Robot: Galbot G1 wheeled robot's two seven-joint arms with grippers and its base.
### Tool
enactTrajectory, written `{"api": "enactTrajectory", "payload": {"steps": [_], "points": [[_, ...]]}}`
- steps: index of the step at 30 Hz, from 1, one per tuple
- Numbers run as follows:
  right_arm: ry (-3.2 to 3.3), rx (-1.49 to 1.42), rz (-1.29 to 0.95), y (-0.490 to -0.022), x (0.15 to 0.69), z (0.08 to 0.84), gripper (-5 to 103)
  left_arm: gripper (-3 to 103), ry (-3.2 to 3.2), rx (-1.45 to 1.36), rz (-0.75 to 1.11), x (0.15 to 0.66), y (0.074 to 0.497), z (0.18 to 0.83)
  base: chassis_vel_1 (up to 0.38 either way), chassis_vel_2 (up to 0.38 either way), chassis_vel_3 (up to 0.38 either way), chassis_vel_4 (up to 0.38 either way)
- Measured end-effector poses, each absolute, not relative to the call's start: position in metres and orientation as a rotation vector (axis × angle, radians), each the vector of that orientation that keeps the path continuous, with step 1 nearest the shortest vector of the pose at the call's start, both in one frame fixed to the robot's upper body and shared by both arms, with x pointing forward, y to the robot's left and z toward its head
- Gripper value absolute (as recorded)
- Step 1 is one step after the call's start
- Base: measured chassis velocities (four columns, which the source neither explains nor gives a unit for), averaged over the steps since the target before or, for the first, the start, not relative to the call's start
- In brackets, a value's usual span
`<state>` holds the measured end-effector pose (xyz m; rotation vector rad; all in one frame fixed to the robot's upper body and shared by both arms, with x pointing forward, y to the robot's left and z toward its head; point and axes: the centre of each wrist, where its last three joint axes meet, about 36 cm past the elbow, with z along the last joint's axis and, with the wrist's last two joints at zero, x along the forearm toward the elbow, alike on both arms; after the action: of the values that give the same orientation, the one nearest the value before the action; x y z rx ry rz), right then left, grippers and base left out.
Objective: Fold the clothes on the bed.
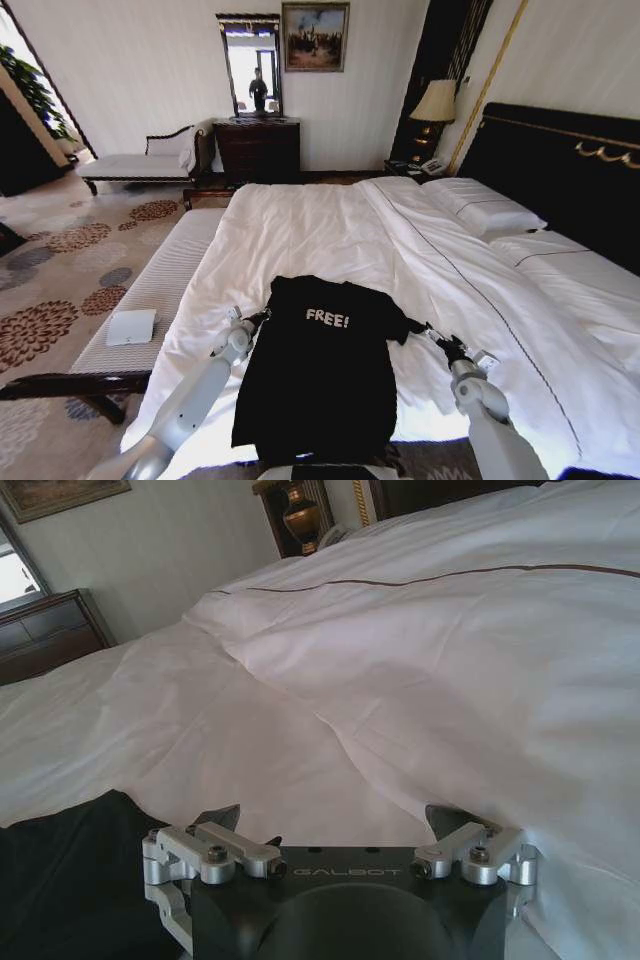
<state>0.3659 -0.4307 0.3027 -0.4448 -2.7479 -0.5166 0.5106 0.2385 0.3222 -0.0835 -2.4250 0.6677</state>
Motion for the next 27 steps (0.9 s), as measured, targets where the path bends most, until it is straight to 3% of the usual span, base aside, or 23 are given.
{"api": "enactTrajectory", "payload": {"steps": [2,4,18,27], "points": [[-2.748,-0.445,-0.517,-0.431,0.366,0.303,100,12,-2.426,-0.083,0.668,0.511,0.239,0.322,0.0,0.0,0.0,0.0],[-2.747,-0.447,-0.519,-0.431,0.365,0.303,100,1,-2.435,-0.085,0.666,0.51,0.238,0.323,0.0,0.0,0.0,0.0],[-2.74,-0.466,-0.525,-0.434,0.358,0.302,100,0,-2.486,-0.053,0.672,0.526,0.246,0.337,0.0,0.0,0.0,0.0],[-2.738,-0.454,-0.526,-0.43,0.359,0.301,100,0,-2.541,0.011,0.656,0.53,0.293,0.353,0.0,0.0,0.0,0.0]]}}
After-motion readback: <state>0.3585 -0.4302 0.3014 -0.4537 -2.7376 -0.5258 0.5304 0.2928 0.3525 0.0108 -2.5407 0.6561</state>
